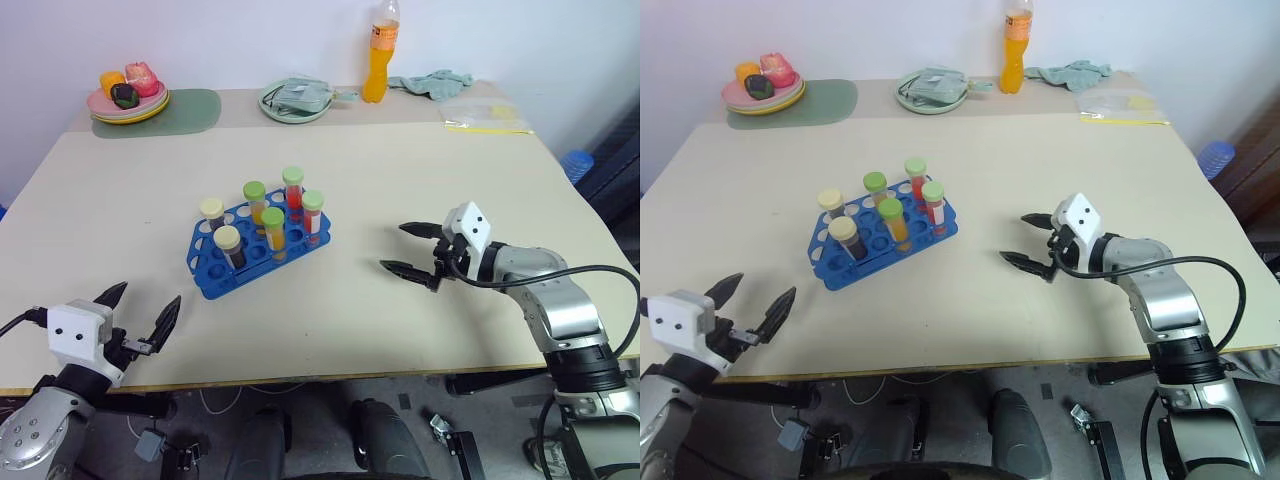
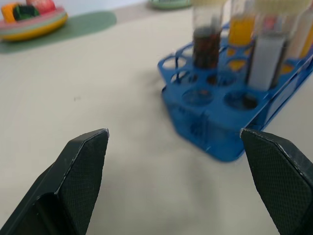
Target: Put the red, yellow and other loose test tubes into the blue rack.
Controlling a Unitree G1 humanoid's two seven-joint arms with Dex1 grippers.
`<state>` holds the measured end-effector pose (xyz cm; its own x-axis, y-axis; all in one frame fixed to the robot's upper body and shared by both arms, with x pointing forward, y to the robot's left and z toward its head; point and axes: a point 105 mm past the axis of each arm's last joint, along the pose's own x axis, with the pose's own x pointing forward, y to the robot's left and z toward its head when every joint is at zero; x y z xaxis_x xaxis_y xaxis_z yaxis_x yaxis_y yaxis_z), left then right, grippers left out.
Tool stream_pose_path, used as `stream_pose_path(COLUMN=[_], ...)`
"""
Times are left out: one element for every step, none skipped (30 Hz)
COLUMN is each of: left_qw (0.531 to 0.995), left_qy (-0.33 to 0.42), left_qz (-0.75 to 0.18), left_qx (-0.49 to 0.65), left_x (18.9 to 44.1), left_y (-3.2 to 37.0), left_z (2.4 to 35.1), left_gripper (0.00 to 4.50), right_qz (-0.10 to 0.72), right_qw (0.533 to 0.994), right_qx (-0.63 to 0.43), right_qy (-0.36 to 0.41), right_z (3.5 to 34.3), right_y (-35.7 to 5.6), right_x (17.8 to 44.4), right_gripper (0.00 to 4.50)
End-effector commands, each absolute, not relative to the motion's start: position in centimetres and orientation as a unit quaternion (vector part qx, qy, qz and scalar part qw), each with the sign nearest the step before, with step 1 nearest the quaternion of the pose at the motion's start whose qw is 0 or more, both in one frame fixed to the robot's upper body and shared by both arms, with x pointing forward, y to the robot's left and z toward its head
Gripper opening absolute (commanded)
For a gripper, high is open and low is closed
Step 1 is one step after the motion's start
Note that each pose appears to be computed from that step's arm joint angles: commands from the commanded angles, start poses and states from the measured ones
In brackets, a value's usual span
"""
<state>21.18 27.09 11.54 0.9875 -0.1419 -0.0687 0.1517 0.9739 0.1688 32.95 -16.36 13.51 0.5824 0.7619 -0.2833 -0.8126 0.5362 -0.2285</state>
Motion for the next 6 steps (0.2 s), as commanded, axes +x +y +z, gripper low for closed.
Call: stream_pose_path(left_qw=[0.992, 0.992, 0.992, 0.992, 0.992, 0.993], left_qy=[0.023, 0.023, 0.024, 0.025, 0.025, 0.026], left_qz=[-0.076, -0.077, -0.077, -0.075, -0.073, -0.069], left_qx=[0.098, 0.098, 0.099, 0.098, 0.096, 0.095], left_x=[21.22, 21.24, 21.26, 21.3, 21.34, 21.38], left_y=[27.24, 27.13, 27.08, 27.09, 27.13, 27.2], left_z=[12.19, 12.21, 12.15, 12.1, 12.05, 12.01], left_gripper=[4.44, 4.44, 4.44, 4.44, 4.44, 4.44], right_qz=[0.443, 0.442, 0.442, 0.442, 0.443, 0.443], right_qw=[0.877, 0.877, 0.877, 0.877, 0.877, 0.877], right_qx=[-0.18, -0.18, -0.179, -0.178, -0.178, -0.177], right_qy=[0.054, 0.054, 0.054, 0.055, 0.055, 0.054], right_z=[14.54, 14.47, 14.33, 14.14, 13.98, 13.81], right_y=[-16.91, -16.96, -16.95, -16.84, -16.72, -16.51], right_x=[32.8, 32.76, 32.7, 32.66, 32.63, 32.65], right_gripper=[4.5, 4.5, 4.5, 4.5, 4.5, 4.5])
